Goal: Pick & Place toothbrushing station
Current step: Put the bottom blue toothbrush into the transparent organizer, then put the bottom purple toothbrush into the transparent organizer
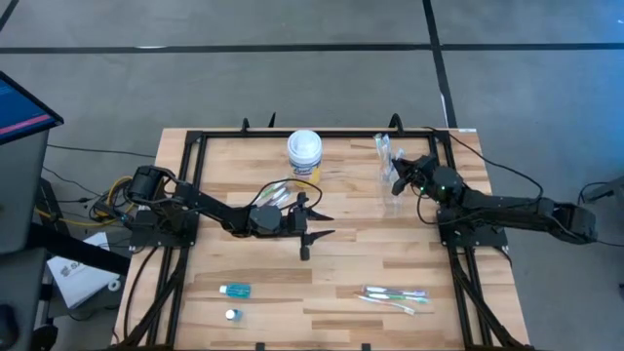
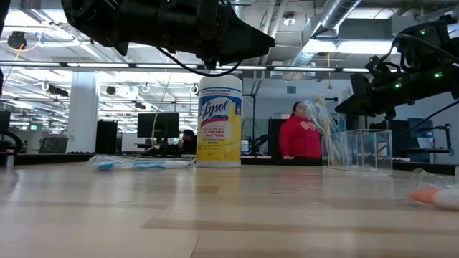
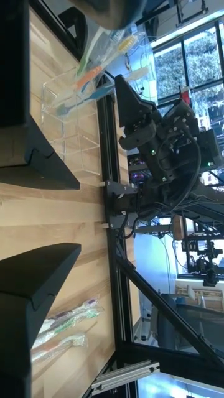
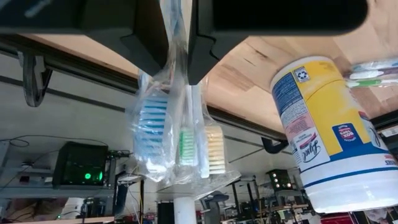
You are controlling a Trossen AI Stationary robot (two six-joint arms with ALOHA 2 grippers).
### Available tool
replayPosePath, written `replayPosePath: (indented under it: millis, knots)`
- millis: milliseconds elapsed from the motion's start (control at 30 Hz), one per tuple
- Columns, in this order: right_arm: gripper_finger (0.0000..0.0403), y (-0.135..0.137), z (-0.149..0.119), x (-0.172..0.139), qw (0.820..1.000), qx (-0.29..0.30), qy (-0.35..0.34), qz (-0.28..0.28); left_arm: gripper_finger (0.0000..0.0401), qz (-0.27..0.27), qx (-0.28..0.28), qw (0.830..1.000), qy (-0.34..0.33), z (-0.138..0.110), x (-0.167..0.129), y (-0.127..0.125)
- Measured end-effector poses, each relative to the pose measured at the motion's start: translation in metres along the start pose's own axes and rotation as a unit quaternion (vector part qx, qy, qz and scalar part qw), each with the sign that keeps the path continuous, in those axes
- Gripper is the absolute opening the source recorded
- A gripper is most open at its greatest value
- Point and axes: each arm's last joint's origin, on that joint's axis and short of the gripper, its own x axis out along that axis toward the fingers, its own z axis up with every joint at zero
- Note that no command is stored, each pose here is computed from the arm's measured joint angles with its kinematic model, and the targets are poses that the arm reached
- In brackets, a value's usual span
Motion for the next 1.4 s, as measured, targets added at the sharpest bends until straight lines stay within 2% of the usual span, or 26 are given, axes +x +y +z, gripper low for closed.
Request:
replayPosePath:
  millis: [533, 633, 867, 1033, 1200, 1400]
  knots:
    - [0.006, -0.0001, -0.0004, 0.0, 1.0, -0.009, 0.001, -0.001, 0.0142, 0.0, 0.0, 1.0, 0.0, -0.0001, 0.0, 0.0]
    - [0.0085, -0.0001, -0.0002, 0.0, 1.0, -0.011, 0.0, -0.001, 0.0142, 0.0, 0.0, 1.0, 0.001, -0.0003, 0.0, 0.0]
    - [0.0171, -0.0004, 0.0002, 0.0, 1.0, -0.011, -0.002, -0.007, 0.0142, 0.0, 0.001, 1.0, 0.002, -0.0004, 0.0, 0.0]
    - [0.0204, -0.0009, 0.0011, -0.0001, 1.0, -0.009, -0.008, -0.018, 0.0142, 0.0, 0.001, 1.0, 0.004, -0.0007, 0.0, -0.0001]
    - [0.0209, -0.0008, 0.0011, -0.0001, 1.0, -0.009, -0.008, -0.017, 0.0142, -0.001, 0.002, 1.0, 0.007, -0.0014, 0.0, -0.0001]
    - [0.0195, 0.004, 0.0012, -0.002, 1.0, -0.01, -0.009, 0.004, 0.0142, -0.001, 0.002, 1.0, 0.007, -0.0014, 0.0, -0.0001]
